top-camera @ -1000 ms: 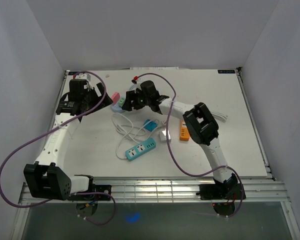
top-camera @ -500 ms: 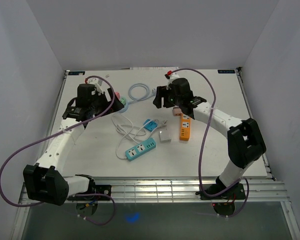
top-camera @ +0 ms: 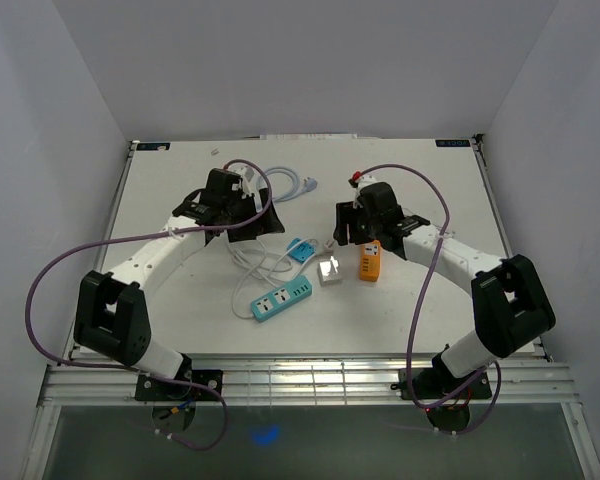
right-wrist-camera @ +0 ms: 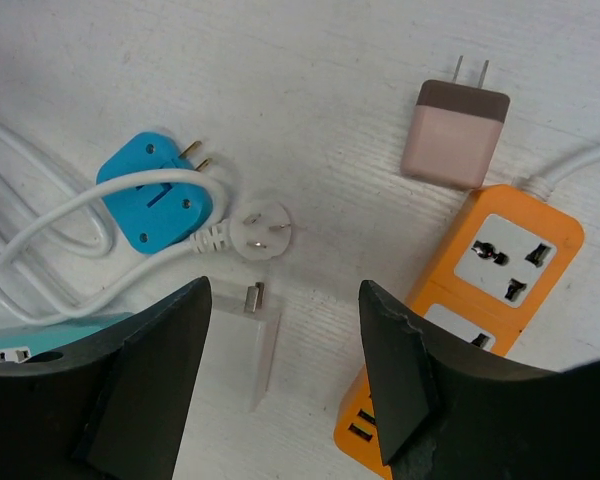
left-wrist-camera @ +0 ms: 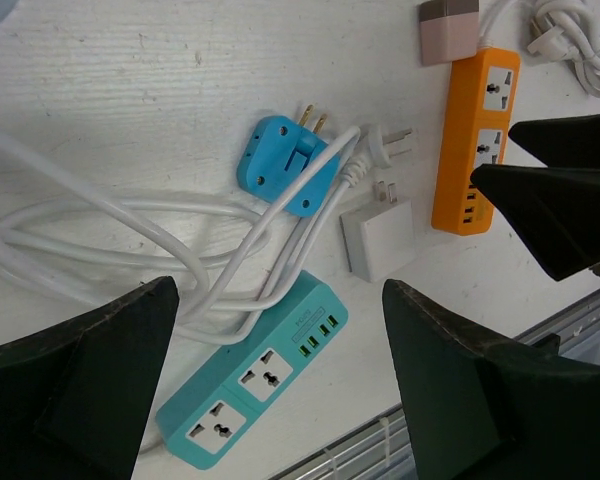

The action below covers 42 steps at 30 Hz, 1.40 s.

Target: Insert the plug

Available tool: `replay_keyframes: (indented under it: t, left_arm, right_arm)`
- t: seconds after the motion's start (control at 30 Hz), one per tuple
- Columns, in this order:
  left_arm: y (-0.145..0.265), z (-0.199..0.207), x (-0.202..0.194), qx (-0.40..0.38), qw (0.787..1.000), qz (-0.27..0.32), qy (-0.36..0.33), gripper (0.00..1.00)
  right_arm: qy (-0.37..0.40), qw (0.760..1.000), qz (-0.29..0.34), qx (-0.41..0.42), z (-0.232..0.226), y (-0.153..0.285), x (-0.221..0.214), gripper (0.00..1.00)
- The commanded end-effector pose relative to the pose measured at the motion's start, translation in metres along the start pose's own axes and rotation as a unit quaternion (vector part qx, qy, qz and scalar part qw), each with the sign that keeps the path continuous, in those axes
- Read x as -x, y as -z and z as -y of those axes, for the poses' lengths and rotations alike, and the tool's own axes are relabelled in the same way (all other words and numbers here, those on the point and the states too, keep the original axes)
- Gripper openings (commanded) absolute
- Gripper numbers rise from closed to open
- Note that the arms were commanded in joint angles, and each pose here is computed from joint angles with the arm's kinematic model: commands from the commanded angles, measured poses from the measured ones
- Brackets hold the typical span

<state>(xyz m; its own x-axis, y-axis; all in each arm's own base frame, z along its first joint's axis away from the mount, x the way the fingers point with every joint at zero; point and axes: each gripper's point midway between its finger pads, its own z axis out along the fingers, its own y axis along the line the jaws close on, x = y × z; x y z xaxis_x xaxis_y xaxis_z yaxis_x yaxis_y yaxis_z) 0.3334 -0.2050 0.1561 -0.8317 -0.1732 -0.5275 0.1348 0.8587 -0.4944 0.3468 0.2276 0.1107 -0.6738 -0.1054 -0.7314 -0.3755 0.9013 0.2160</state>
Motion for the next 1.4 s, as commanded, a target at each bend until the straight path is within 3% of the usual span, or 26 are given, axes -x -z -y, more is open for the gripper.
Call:
replay_keyframes:
  t: [0.0, 0.2, 0.23, 0.4, 0.67, 1.03, 1.37]
  left_arm:
    - [-0.002, 0.019, 0.008, -0.030, 0.999, -0.001, 0.027, 0.93]
    - [-0.013, 0.024, -0.001, -0.050, 0.998, -0.010, 0.039, 0.88]
    - [-0.016, 0.026, -0.006, -0.051, 0.998, -0.016, 0.030, 0.83]
    - [-0.028, 0.024, -0.022, -0.032, 0.998, -0.040, 0.021, 0.80]
    - [-0.019, 0.023, -0.026, -0.023, 0.999, -0.028, 0.015, 0.80]
    - [-0.004, 0.022, -0.035, -0.021, 0.999, -0.031, 0.014, 0.91]
    - [0.004, 0.022, -0.037, -0.018, 0.999, -0.038, 0.008, 0.96]
  right_arm:
    - [0.008, 0.999, 0.011, 0.041, -0.015, 0.006, 0.003, 0.66]
    - [0.027, 0.996, 0.011, 0.085, -0.033, 0.014, -0.010, 0.65]
    - [0.031, 0.996, 0.009, 0.086, -0.035, 0.014, -0.011, 0.65]
    - [0.020, 0.998, -0.020, 0.058, -0.028, 0.012, -0.025, 0.66]
    - [0.017, 0.999, -0.040, 0.017, -0.037, 0.021, -0.057, 0.85]
    - [0.012, 0.999, -0.027, -0.030, -0.039, 0.012, -0.088, 0.84]
    - [0.035, 0.999, -0.029, -0.023, -0.053, -0.004, -0.098, 0.84]
